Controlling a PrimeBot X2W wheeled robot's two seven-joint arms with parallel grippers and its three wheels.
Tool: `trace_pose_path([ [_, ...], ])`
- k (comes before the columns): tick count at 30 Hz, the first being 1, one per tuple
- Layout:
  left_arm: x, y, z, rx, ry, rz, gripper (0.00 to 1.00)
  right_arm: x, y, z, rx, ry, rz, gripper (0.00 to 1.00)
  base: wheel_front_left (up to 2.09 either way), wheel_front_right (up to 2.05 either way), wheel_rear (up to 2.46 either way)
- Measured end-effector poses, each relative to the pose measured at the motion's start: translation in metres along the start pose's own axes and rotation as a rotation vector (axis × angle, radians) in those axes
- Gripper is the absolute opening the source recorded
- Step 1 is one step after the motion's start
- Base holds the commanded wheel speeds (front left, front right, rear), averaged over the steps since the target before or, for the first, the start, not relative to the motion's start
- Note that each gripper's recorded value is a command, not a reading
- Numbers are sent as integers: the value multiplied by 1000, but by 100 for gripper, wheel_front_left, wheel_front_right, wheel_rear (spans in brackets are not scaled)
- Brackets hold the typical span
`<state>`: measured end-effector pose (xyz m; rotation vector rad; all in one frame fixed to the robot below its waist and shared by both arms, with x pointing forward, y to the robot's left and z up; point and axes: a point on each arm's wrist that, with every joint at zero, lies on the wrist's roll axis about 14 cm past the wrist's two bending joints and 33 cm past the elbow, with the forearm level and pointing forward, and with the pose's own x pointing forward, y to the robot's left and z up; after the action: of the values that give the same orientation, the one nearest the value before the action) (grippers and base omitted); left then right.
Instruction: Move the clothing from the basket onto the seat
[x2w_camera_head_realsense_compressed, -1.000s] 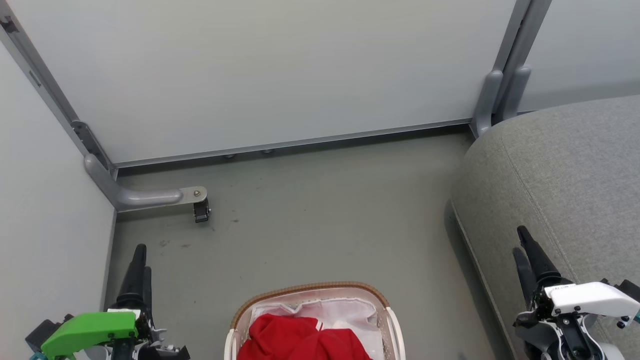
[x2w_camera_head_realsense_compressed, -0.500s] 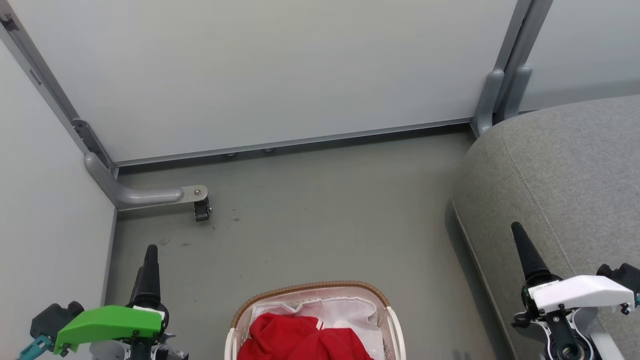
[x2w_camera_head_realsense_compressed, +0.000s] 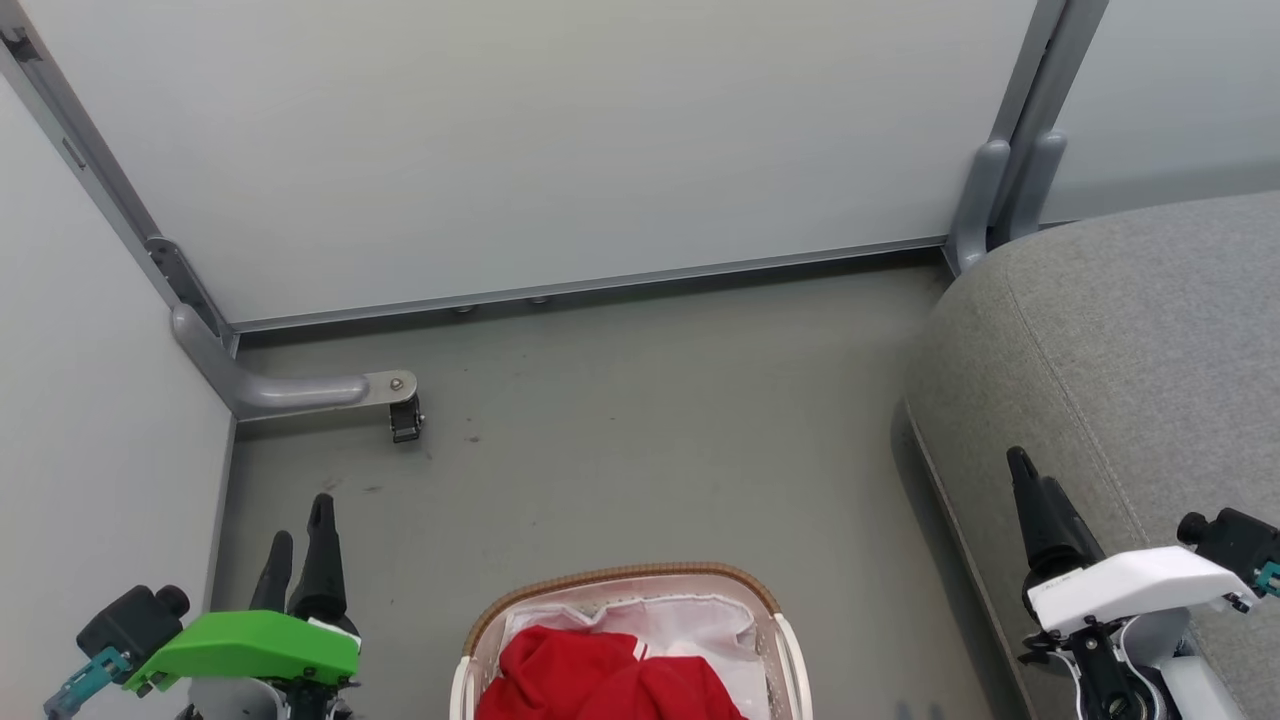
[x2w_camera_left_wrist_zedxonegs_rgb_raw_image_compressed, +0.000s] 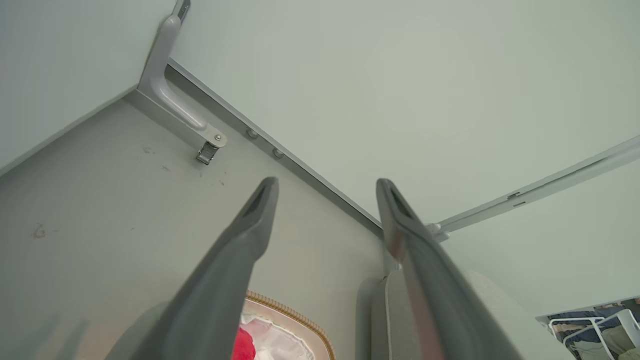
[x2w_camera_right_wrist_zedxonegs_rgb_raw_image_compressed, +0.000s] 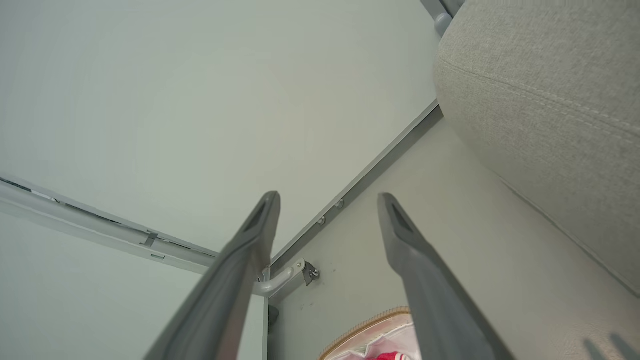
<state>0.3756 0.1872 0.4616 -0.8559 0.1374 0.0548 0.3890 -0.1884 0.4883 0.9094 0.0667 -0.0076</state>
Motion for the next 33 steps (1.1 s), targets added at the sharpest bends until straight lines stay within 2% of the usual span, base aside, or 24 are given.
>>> trace_pose_path([
  [17, -4, 3, -6, 256, 13, -8, 100, 0, 6, -5, -260, 9, 39, 100, 0, 0, 0],
  [33, -5, 5, -13, 446, 27, -22, 100, -1, 5, -14, -445, 29, 61, 100, 0, 0, 0],
])
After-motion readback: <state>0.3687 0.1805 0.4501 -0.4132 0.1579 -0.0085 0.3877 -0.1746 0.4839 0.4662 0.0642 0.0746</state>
